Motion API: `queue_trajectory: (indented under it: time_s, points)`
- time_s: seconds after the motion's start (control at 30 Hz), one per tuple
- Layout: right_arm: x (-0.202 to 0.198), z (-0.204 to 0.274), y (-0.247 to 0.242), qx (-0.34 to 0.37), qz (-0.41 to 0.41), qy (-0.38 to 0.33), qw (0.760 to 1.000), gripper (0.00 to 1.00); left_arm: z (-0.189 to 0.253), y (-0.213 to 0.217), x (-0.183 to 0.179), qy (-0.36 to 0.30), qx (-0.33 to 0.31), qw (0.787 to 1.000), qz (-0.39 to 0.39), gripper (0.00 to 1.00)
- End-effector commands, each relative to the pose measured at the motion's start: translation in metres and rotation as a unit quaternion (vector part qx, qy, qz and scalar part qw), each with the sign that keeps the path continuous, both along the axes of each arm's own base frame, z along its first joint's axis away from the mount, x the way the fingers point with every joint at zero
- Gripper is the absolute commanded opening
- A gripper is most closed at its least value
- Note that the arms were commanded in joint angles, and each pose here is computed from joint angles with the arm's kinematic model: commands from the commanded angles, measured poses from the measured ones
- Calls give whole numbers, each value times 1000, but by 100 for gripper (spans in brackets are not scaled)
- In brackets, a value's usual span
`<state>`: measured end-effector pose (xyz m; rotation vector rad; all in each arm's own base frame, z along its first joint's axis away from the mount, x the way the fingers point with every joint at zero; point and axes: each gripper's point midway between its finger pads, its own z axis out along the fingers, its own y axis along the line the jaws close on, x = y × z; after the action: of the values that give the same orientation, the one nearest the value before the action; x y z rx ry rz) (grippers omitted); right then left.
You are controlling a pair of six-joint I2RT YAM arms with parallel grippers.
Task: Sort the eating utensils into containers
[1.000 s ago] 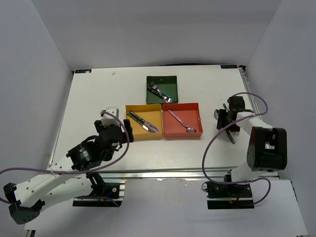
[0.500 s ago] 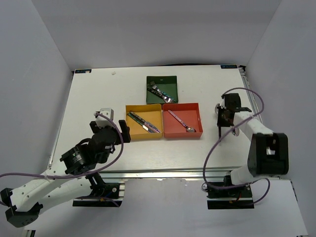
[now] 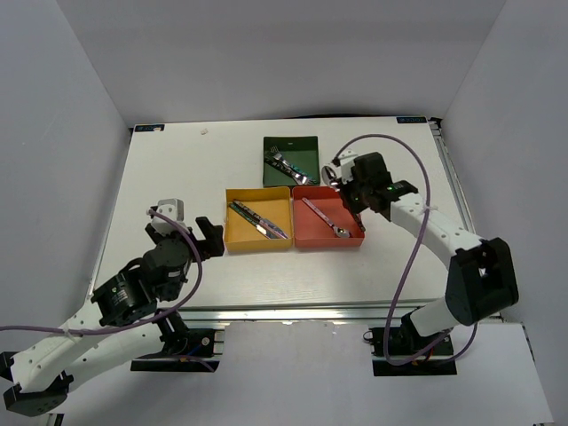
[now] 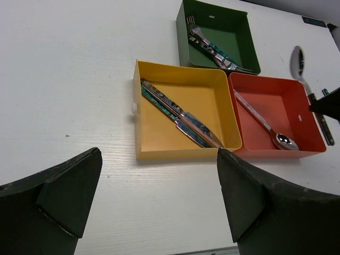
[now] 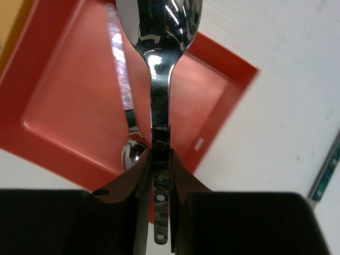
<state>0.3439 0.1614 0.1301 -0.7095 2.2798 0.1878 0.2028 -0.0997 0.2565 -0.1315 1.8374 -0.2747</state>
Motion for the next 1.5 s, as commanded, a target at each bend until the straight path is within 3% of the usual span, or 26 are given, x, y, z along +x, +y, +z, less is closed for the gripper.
queue_trajectory:
  time_s: [0.0, 0.13, 0.2, 0.3, 0.43, 0.5, 0.6, 0.7, 0.77, 0.8, 0.83, 0.87, 1.0, 1.17, 1.3, 1.33, 1.43, 1.47]
  points:
    - [11, 21, 35, -8, 92, -40, 995, 0, 3, 3, 1, -8, -7, 1000, 7, 98]
    - [15, 15, 48, -15, 117, -35, 992, 2, 3, 4, 1, -9, -8, 1000, 11, 98]
    - [18, 6, 49, -24, 118, -23, 992, 7, 3, 5, 1, -8, -7, 1000, 13, 98]
    - [21, 2, 45, -39, 108, -12, 993, 29, 3, 6, 1, -9, -7, 1000, 16, 98]
    - [13, 4, 39, -43, 111, -16, 993, 43, 5, 9, 0, -12, -12, 1000, 19, 98]
    - [7, 12, 38, -38, 121, -24, 992, 60, 7, 10, -1, -17, -18, 1000, 19, 98]
    - [8, 21, 24, -25, 93, -36, 995, 64, 10, 12, -3, -21, -26, 999, 19, 98]
    - [35, 47, -20, 54, -16, -65, 996, 68, 13, 22, -5, -27, -39, 998, 35, 98]
    - [61, 34, -88, 119, -165, -33, 979, 69, 12, 38, -5, -26, -41, 996, 78, 98]
    - [70, 22, -124, 157, -221, -13, 963, 73, 12, 43, -5, -27, -39, 995, 93, 98]
    - [76, 6, -133, 164, -237, -4, 957, 85, 12, 45, -5, -26, -37, 994, 99, 98]
    - [81, -9, -139, 150, -250, 9, 956, 89, 12, 46, -5, -26, -34, 994, 101, 98]
    - [97, -52, -200, 12, -301, 79, 950, 88, 14, 47, -6, -29, -42, 994, 100, 98]
    - [92, -85, -217, -23, -287, 143, 947, 77, 16, 42, -7, -33, -47, 995, 80, 98]
    - [63, -123, -223, -61, -288, 207, 933, 67, 14, 35, -6, -30, -41, 997, 64, 98]
    - [57, -130, -225, -71, -291, 214, 930, 54, 15, 33, -6, -30, -38, 997, 59, 98]
    - [36, -151, -224, -77, -295, 245, 920, 28, 12, 26, -4, -25, -32, 998, 48, 98]
    - [32, -155, -223, -78, -297, 253, 918, 13, 12, 25, -4, -24, -29, 998, 46, 98]
